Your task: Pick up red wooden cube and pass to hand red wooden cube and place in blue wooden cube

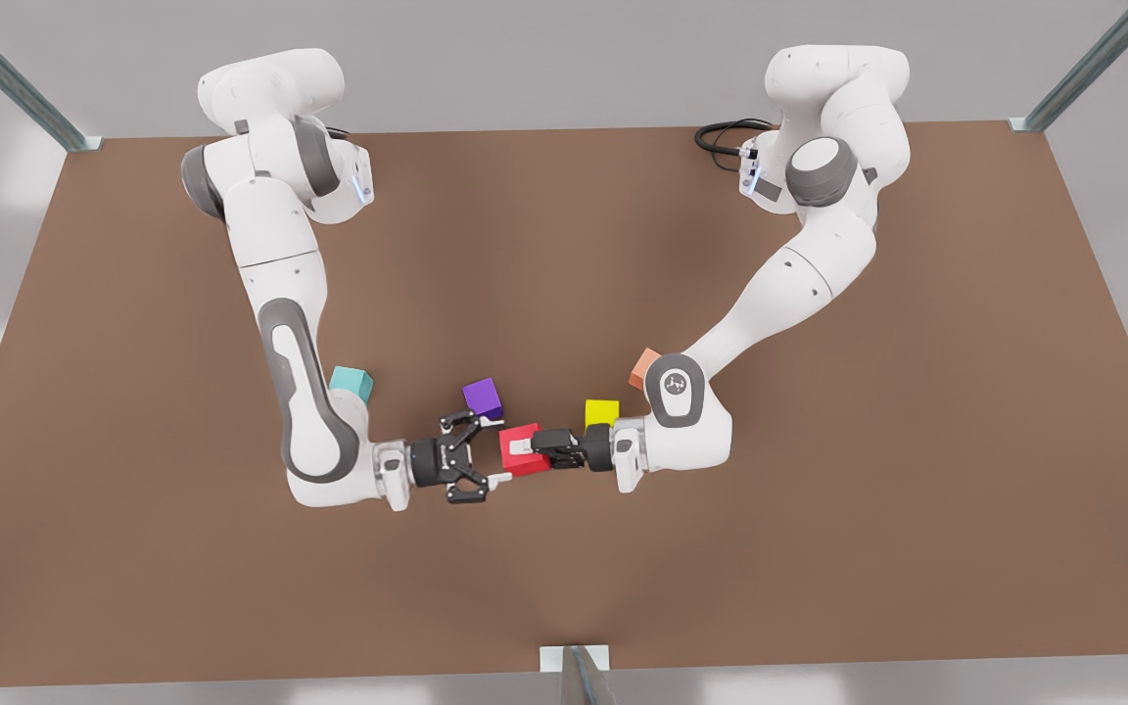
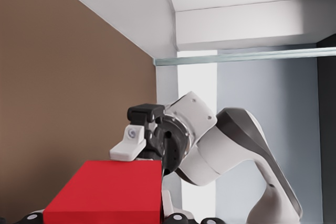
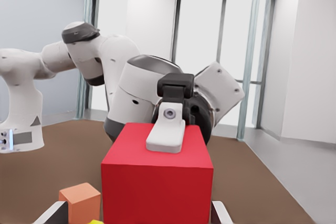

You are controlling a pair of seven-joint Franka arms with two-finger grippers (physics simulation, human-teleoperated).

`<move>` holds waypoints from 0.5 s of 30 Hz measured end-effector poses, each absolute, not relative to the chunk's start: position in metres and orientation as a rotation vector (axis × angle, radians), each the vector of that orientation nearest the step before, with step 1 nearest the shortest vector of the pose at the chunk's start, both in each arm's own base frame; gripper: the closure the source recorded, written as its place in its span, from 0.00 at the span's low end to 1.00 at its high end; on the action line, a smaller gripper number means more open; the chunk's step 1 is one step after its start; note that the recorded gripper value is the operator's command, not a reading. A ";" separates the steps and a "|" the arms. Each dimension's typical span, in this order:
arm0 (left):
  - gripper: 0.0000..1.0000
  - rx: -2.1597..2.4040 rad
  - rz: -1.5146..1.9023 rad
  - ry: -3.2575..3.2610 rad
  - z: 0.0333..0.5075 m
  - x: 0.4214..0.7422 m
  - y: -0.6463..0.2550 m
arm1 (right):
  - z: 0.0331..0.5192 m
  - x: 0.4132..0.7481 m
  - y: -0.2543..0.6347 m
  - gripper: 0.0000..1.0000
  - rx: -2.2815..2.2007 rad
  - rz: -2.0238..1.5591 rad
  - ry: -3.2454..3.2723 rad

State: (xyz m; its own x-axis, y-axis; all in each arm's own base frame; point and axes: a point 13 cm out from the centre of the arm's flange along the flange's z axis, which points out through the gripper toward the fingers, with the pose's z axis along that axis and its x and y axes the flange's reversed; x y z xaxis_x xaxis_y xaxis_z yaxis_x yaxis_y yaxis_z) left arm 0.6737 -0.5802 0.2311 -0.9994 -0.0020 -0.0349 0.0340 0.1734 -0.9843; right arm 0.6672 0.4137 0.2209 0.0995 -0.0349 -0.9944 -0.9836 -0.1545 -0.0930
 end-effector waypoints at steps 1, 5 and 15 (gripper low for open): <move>0.50 0.034 -2.001 2.384 0.231 0.674 -0.580 | 0.221 0.667 0.415 0.00 -1.395 1.229 1.092; 0.50 0.039 -1.999 2.382 0.231 0.674 -0.580 | 0.220 0.664 0.424 0.00 -1.386 1.239 1.097; 0.50 0.042 -2.001 2.377 0.231 0.674 -0.581 | 0.212 0.657 0.445 0.05 -1.380 1.257 1.137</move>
State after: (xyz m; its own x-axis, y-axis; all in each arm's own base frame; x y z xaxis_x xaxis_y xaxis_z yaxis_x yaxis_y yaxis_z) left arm 0.6735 -0.5805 0.2311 -0.9990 -0.0012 -0.0438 0.0429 0.1703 -0.9845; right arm 0.6570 0.4454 0.2120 0.0520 -0.0479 -0.9975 -0.9878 -0.1496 -0.0443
